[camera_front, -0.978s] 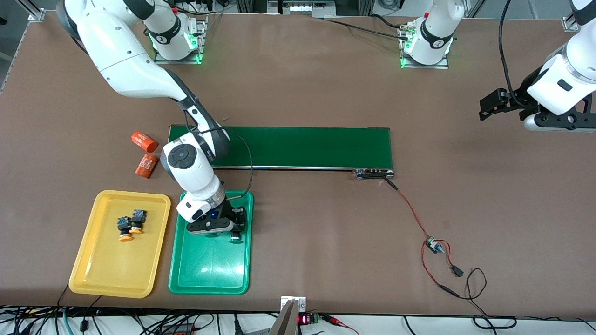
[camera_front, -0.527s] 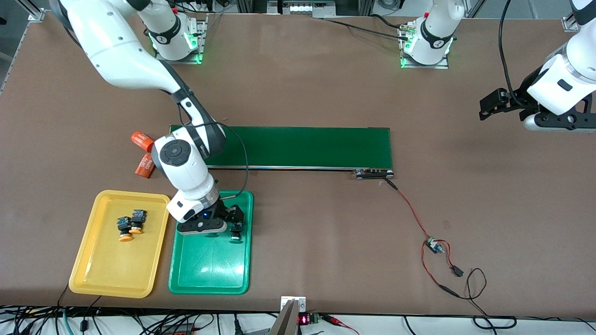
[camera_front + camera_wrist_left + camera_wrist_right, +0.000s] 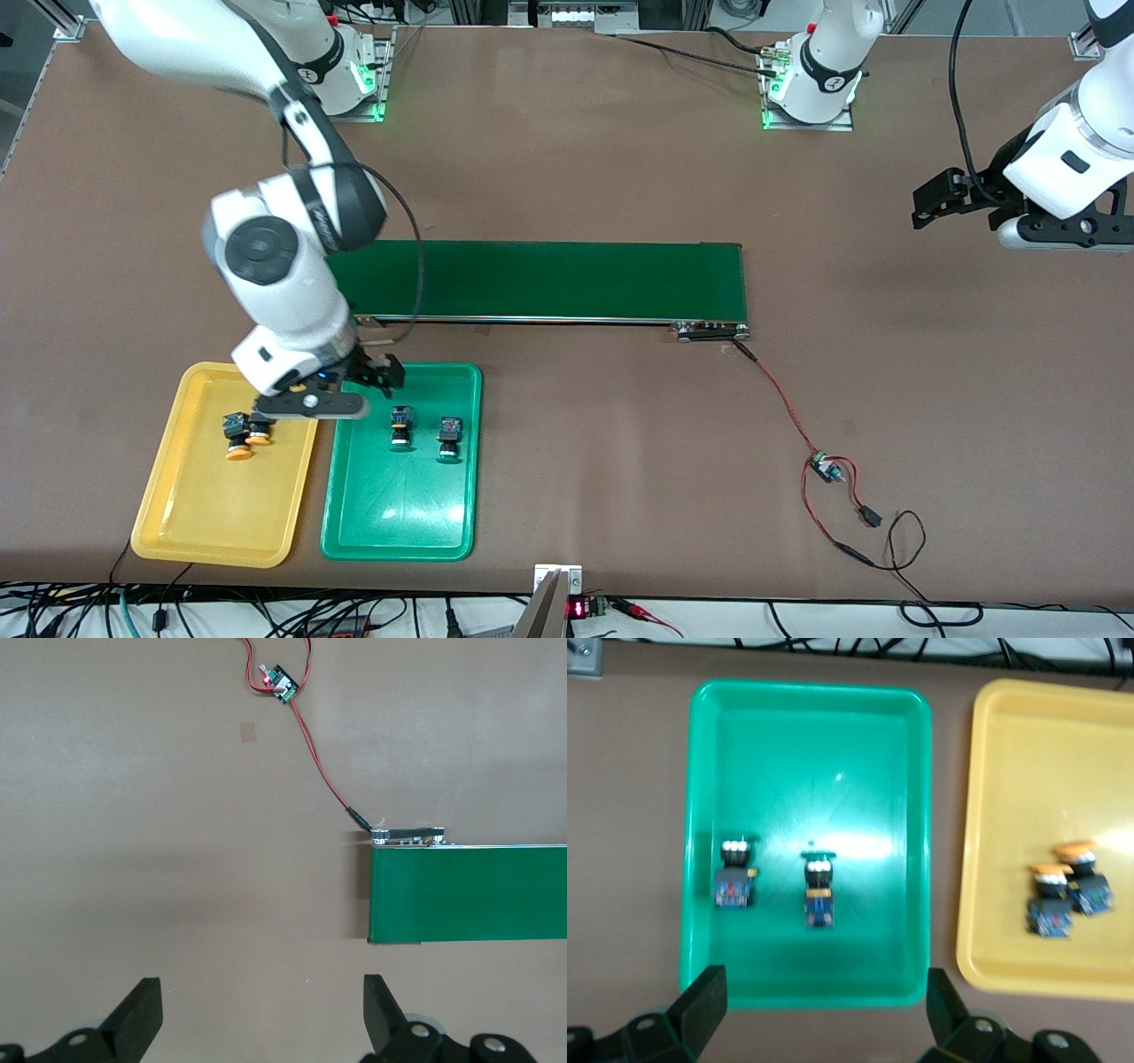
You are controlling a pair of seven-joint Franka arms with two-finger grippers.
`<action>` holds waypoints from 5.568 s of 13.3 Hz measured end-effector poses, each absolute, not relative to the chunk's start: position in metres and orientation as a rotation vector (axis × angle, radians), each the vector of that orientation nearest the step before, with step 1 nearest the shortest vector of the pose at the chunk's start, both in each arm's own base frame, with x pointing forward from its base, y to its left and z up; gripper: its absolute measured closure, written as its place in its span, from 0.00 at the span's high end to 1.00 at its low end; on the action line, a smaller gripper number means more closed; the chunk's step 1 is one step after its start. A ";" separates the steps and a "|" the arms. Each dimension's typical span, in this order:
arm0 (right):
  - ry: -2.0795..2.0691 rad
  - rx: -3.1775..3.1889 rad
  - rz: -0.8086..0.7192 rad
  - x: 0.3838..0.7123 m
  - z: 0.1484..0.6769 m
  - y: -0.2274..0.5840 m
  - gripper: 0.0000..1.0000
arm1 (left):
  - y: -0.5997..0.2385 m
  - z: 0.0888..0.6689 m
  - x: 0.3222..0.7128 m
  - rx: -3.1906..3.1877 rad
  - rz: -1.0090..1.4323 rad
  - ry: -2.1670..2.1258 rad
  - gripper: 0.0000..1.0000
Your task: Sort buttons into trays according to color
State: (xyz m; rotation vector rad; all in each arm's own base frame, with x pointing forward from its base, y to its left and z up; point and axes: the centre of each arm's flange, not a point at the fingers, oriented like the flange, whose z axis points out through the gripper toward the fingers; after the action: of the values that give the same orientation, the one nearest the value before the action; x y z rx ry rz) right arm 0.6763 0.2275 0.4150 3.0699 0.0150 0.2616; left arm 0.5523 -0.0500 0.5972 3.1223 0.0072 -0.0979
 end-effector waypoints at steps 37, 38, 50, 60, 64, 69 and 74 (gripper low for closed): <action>0.053 3.102 -0.224 0.551 0.568 0.024 1.00 | -0.050 0.597 0.553 3.122 -0.098 0.007 1.00; 0.064 3.104 -0.227 0.551 0.568 0.016 1.00 | -0.050 0.597 0.553 3.122 -0.098 0.007 1.00; -0.022 3.102 -0.228 0.551 0.570 0.011 1.00 | -0.050 0.597 0.553 3.122 -0.098 0.008 1.00; -0.019 3.101 -0.239 0.549 0.573 0.013 1.00 | -0.050 0.597 0.553 3.122 -0.098 0.008 1.00; -0.017 3.100 -0.250 0.548 0.572 0.013 1.00 | -0.050 0.597 0.553 3.122 -0.098 0.008 1.00; -0.021 3.105 -0.235 0.551 0.571 0.014 1.00 | -0.050 0.597 0.553 3.122 -0.098 0.008 1.00; -0.042 3.130 -0.197 0.559 0.566 0.017 1.00 | -0.050 0.597 0.553 3.122 -0.098 0.008 1.00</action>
State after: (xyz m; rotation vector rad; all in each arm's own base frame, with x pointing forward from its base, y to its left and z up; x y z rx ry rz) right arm 0.5586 0.0171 0.5659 3.1297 -0.0422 -0.1971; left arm 0.5526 -0.0497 0.5973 3.1222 0.0083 -0.0977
